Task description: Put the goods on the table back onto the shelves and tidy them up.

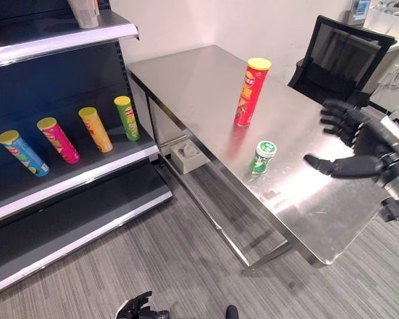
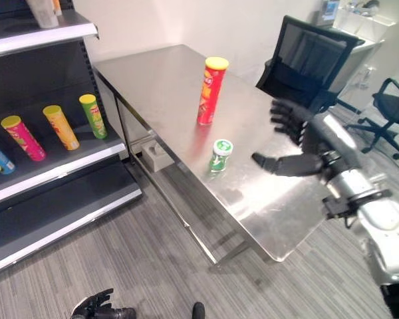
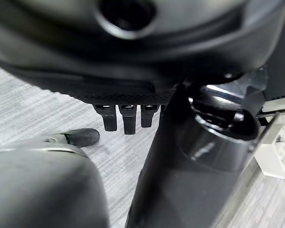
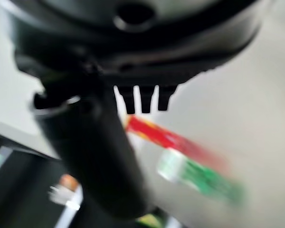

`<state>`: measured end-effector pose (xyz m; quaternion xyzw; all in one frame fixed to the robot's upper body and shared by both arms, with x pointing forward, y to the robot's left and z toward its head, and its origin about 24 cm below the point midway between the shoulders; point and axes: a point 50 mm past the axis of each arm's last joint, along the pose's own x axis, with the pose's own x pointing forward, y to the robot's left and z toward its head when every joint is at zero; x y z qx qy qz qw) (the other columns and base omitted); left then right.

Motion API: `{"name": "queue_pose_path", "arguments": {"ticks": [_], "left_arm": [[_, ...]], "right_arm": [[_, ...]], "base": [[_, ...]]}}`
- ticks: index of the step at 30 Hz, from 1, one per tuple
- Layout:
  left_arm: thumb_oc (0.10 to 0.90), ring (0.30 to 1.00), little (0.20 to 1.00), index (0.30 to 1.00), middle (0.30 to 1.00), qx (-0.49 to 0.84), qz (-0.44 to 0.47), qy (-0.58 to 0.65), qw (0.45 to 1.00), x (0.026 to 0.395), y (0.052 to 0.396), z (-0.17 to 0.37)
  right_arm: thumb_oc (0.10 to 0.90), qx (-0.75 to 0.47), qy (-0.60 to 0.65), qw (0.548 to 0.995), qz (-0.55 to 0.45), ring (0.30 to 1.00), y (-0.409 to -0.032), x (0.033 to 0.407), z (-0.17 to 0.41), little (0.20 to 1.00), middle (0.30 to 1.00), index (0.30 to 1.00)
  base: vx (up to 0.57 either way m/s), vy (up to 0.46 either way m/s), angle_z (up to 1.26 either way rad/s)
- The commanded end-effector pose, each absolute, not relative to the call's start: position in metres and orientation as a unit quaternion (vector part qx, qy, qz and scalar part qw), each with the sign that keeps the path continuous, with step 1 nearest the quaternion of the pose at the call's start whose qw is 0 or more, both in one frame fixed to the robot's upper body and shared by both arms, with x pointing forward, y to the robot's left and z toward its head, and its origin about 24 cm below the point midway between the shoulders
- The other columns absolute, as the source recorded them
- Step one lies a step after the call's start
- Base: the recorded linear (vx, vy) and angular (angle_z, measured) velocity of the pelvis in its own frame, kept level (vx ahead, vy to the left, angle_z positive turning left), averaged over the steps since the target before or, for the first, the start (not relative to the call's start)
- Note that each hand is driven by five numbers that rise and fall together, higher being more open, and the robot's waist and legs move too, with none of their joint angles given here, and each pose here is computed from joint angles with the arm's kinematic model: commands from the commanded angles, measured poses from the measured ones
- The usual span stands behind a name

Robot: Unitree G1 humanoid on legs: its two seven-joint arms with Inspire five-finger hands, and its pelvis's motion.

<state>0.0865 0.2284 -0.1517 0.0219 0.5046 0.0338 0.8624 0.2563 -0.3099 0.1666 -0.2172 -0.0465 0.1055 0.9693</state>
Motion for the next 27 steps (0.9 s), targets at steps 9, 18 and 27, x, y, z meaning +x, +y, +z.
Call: {"name": "queue_pose_path", "arguments": {"ticks": [9,18,27], "left_arm": [[0.800,0.900,0.900,0.900,0.900,0.029,0.037,0.458,0.888,0.118,0.233,-0.143],[0.800,0.900,0.900,0.900,0.900,0.027,0.047,0.466,0.883,0.108,0.238,-0.143],[0.800,0.900,0.900,0.900,0.900,0.028,0.052,0.477,0.877,0.100,0.239,-0.146]], "right_arm": [[0.800,-0.236,-0.193,0.952,-0.015,0.900,-0.322,0.265,0.213,0.900,0.900,0.900],[0.800,-0.197,-0.159,0.967,-0.017,0.900,-0.311,0.296,0.192,0.900,0.900,0.900],[0.800,-0.175,-0.159,0.971,-0.016,0.900,-0.304,0.308,0.189,0.900,0.900,0.900]], "base": [[0.02,-0.039,0.15],[0.01,-0.034,0.10],[0.01,-0.005,0.04]]}}
